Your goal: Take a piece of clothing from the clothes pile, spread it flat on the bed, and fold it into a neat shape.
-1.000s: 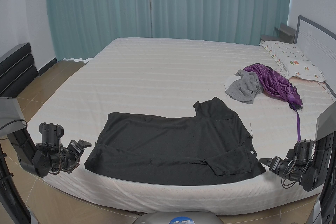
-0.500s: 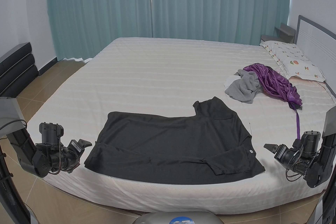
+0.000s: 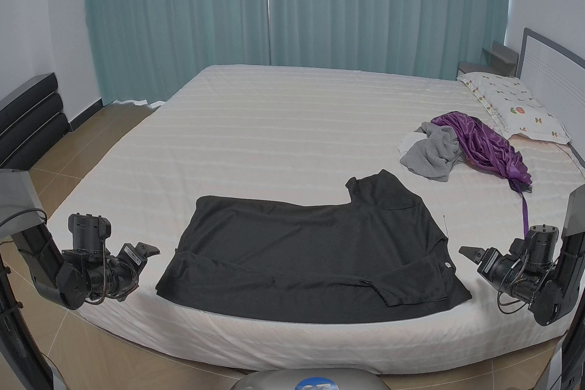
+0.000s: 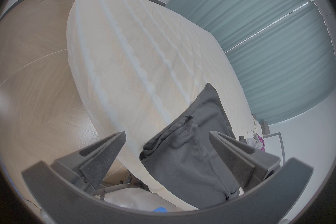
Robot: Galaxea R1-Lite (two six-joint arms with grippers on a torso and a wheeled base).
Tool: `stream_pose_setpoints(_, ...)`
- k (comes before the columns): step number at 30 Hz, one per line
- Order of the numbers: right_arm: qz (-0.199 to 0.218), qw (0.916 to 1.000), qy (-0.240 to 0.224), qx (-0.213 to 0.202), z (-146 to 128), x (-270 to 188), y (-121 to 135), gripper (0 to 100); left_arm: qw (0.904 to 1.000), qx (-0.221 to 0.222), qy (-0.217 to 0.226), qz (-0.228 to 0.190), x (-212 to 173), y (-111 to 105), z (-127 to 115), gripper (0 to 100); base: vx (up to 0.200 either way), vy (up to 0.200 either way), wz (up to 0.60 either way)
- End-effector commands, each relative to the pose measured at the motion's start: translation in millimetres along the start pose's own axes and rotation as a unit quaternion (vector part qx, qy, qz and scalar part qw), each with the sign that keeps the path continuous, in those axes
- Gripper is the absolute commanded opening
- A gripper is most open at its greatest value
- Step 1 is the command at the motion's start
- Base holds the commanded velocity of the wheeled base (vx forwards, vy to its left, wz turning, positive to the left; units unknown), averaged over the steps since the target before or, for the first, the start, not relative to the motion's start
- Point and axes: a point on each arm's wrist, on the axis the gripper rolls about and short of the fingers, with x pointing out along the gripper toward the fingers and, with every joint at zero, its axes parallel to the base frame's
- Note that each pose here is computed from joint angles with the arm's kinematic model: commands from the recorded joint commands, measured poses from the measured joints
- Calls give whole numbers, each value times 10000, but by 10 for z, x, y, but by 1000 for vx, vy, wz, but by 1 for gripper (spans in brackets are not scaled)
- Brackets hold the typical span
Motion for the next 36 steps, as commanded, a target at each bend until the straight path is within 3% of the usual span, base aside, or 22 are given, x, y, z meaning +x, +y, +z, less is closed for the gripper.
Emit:
stream_pose_setpoints(1, 11, 10000, -11, 4, 5, 1, 3, 100, 10000, 5, -9, -9, -4, -6, -2, 100, 0, 0, 0)
stream_pose_setpoints(9, 8, 10000, 6, 6, 1, 19, -3, 100, 9998, 140, 54, -162, -45, -98, -74, 100, 150, 0, 0)
stream_pose_setpoints(21, 15, 10000, 21, 19, -2, 19, -1, 100, 9995, 127, 60, -267, -121, -129, -72, 100, 0, 0, 0)
stream_pose_setpoints(33, 21, 10000, 37, 24, -7, 22, 0, 100, 9993, 129, 103, -327, -128, -165, -108, 100, 0, -200, 0)
stream_pose_setpoints(36, 27, 10000, 52, 22, -12, 25, 1, 100, 9993, 123, 95, -339, -127, -169, -105, 100, 0, 0, 0)
